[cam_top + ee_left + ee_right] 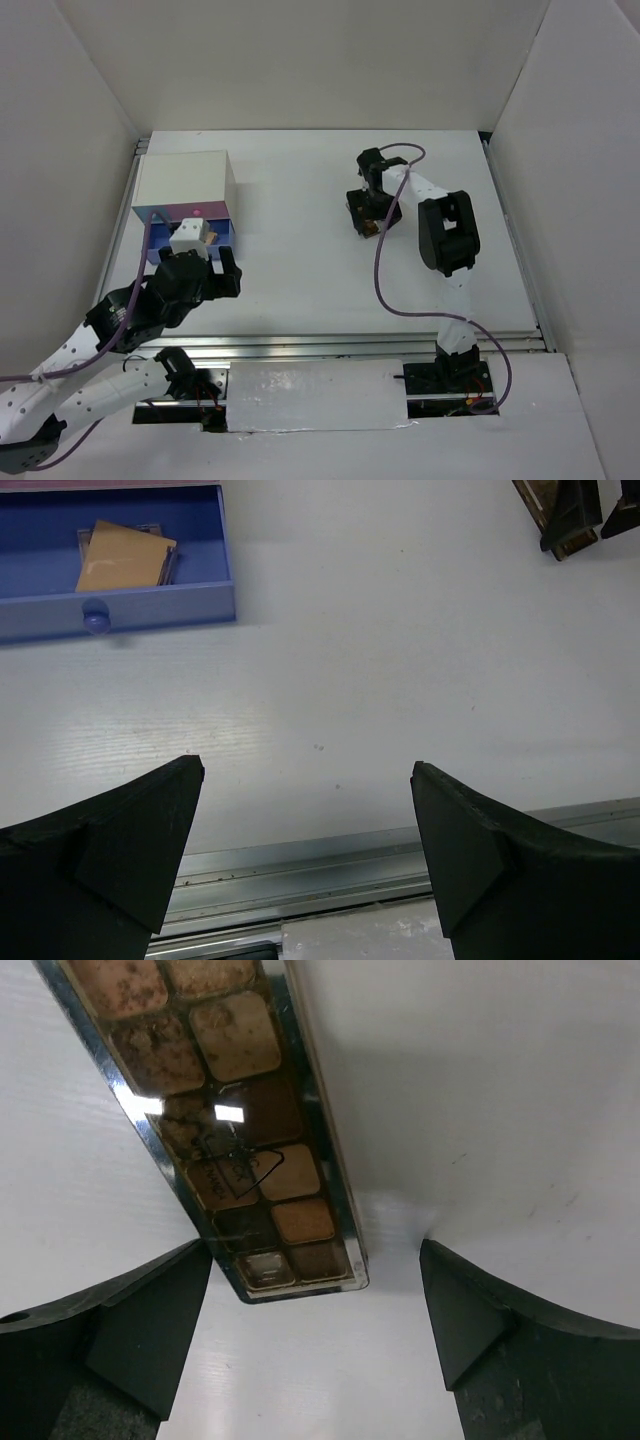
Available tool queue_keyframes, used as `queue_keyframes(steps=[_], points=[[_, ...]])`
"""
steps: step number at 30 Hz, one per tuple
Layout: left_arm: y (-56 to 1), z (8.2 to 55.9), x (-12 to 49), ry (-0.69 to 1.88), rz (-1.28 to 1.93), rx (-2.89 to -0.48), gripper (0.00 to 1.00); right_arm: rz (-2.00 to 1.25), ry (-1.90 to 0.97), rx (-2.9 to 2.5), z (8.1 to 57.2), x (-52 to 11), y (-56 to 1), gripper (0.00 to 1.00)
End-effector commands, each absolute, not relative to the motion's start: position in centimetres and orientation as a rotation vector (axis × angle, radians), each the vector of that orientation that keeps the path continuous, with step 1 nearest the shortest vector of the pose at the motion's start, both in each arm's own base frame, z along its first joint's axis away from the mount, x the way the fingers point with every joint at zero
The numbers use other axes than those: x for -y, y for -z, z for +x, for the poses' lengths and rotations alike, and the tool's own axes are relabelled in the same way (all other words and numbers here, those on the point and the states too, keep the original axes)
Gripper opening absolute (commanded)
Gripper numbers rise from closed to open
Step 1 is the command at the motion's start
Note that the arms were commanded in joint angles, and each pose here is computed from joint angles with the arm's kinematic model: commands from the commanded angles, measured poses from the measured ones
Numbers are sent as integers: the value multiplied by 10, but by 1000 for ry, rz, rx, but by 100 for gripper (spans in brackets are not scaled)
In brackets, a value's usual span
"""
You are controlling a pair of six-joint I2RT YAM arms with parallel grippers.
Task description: Organize the makeup
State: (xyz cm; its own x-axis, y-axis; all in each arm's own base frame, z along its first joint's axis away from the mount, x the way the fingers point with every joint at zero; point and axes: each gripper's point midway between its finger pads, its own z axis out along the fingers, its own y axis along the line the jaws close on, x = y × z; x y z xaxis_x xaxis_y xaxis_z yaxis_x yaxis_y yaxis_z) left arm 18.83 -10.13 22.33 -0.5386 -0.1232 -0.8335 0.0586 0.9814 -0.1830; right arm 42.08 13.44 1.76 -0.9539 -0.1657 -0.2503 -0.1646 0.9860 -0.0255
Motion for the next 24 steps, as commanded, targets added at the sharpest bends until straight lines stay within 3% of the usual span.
queue_keyframes(steps=[1, 5, 7, 8, 9, 16, 18, 24], points=[[-230, 190, 106, 260, -16, -2096, 99, -298, -2, -2894, 425, -136, -28, 92], [-229, 191, 108, 257, -8, -2103, 99, -334, -4, -2913, 428, -138, -27, 88], [-229, 191, 108, 257, -10, -2102, 99, -343, -6, -2908, 430, -139, -28, 71], [-230, 190, 107, 259, -11, -2100, 100, -353, -8, -2912, 430, -139, -27, 46], [-230, 191, 107, 260, -13, -2097, 99, -357, -11, -2909, 430, -139, -28, 38], [-229, 191, 106, 249, -15, -2101, 99, -361, -30, -2893, 429, -140, -27, 19], [-228, 192, 105, 240, -21, -2105, 100, -348, -41, -2888, 425, -140, -28, 2], [-225, 195, 99, 181, -68, -2117, 99, -258, -167, -2802, 405, -155, -48, 0]])
